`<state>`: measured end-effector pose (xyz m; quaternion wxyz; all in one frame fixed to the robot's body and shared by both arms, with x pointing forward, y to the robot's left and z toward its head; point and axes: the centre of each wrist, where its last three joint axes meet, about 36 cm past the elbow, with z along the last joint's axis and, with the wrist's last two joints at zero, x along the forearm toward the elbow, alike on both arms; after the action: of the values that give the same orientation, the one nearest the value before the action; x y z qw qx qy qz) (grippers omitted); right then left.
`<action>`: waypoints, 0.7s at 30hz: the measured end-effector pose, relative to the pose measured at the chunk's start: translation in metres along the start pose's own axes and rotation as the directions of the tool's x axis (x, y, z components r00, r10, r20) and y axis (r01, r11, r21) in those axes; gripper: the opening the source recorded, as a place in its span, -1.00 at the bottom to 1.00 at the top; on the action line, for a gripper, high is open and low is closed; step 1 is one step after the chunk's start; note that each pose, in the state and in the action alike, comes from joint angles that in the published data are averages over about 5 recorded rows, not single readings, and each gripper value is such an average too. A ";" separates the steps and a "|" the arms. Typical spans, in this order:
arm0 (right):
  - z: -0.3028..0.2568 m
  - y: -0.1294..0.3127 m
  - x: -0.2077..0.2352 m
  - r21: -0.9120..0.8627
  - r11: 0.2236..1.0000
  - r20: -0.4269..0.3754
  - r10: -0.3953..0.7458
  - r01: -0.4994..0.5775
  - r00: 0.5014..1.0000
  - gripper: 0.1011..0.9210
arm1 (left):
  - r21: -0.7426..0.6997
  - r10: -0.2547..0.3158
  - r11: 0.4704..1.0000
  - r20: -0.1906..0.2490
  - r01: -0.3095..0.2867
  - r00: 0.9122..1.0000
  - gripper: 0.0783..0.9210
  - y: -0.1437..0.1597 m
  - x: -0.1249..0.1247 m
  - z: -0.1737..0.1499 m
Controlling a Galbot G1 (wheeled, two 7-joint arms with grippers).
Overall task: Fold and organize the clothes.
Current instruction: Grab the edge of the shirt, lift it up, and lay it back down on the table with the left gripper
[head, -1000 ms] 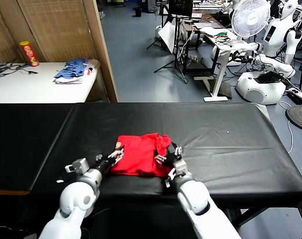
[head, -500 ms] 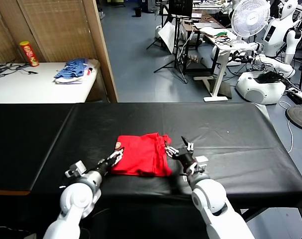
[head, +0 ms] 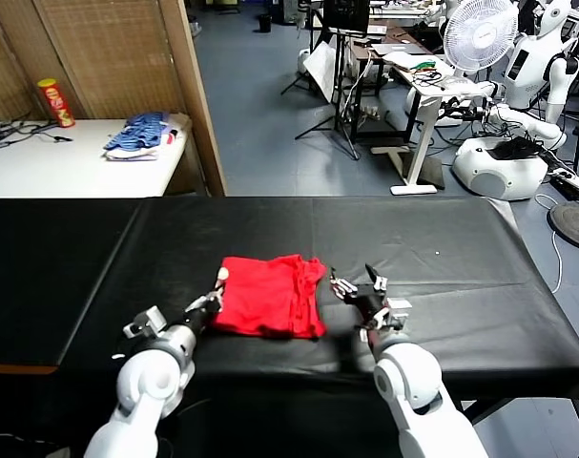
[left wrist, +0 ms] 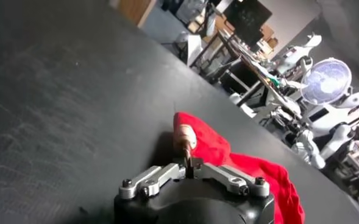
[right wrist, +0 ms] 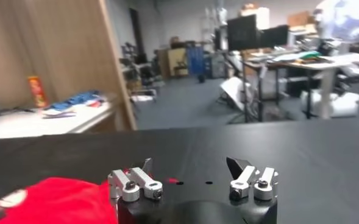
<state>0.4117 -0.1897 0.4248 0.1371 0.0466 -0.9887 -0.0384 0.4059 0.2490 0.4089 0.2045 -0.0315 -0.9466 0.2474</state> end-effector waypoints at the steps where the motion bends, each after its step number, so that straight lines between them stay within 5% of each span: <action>1: -0.001 -0.003 0.001 0.004 1.000 -0.006 0.014 -0.014 1.000 0.70 | -0.043 -0.016 0.999 0.015 0.017 1.000 -0.83 0.000 0.001 -0.002; 5: -0.003 -0.015 0.007 0.010 0.998 -0.018 0.062 -0.062 0.998 0.70 | -0.250 -0.104 0.960 0.092 0.124 0.990 -0.84 0.008 0.005 -0.015; 10: -0.004 -0.024 0.012 0.008 0.996 -0.021 0.088 -0.088 0.996 0.70 | -0.489 -0.158 0.842 0.180 0.228 0.971 -0.84 0.033 0.014 -0.040; 15: -0.005 -0.024 0.012 -0.010 0.997 -0.031 0.082 -0.082 0.996 0.70 | -0.671 -0.184 0.666 0.278 0.327 0.943 -0.84 0.064 0.026 -0.080; 21: -0.003 -0.022 0.011 -0.017 0.997 -0.036 0.077 -0.078 0.996 0.70 | -0.811 -0.163 0.394 0.403 0.433 0.901 -0.84 0.080 0.047 -0.127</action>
<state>0.4038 -0.2131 0.4288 0.1565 0.0076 -0.9868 -0.0411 0.4107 0.3841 0.4886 0.0738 0.0709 -0.9415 -0.3211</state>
